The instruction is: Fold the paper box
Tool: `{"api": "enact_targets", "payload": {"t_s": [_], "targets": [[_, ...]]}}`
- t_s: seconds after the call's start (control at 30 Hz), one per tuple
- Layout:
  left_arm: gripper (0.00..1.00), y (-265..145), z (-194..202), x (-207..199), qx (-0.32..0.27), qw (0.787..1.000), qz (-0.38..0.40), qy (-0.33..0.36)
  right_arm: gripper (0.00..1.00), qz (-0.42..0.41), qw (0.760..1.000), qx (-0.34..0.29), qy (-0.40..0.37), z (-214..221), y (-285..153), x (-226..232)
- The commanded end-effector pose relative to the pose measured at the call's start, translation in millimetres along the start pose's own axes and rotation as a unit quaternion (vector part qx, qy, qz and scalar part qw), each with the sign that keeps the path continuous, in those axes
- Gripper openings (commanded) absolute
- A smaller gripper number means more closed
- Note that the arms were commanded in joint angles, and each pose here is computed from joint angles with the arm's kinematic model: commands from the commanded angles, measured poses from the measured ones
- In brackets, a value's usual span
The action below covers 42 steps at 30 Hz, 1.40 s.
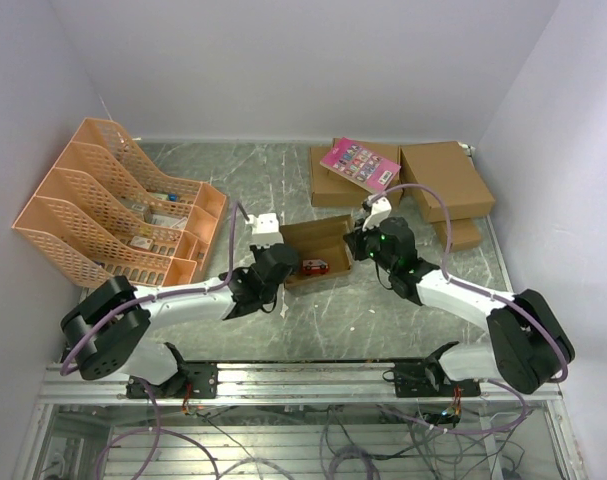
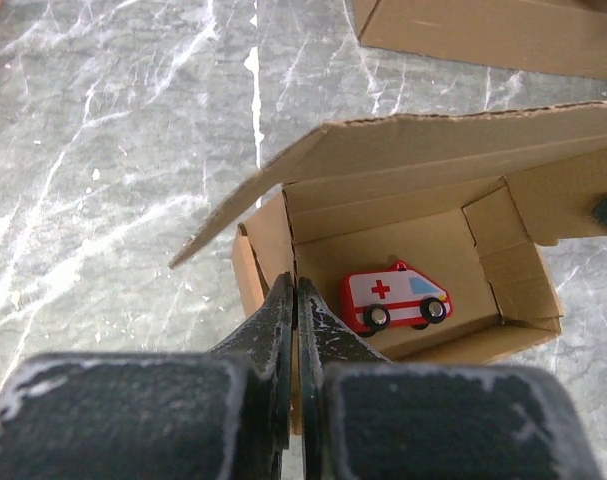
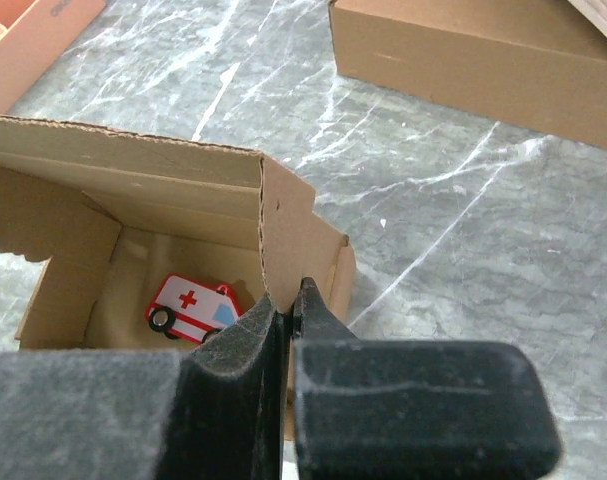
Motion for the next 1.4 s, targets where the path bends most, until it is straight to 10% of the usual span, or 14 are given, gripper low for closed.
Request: {"api": "enact_targets", "payload": {"t_s": [0.0, 0.93, 1.37], "targets": [[0.07, -11, 3, -10, -0.007, 0.999, 0.033, -0.043, 0.0, -0.055, 0.998, 0.044, 0.003, 19, -14, 15], [0.07, -30, 29, 8, 0.015, 0.999, 0.039, -0.032, 0.0, -0.084, 0.991, 0.099, -0.022, 42, -37, 15], [0.07, -31, 35, 10, 0.022, 0.999, 0.025, -0.019, 0.19, -0.093, 0.991, 0.095, 0.0, 36, -42, 7]]}}
Point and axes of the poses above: each gripper's point midway between its finger pads, its own y axis out along the fingers, its own x axis along the line the jaws close on, z = x × y, the point moved 10 cm from there along -y, back along the fingers, and after that the axes turned 11 degrees about -y, right-handed, at the moved point
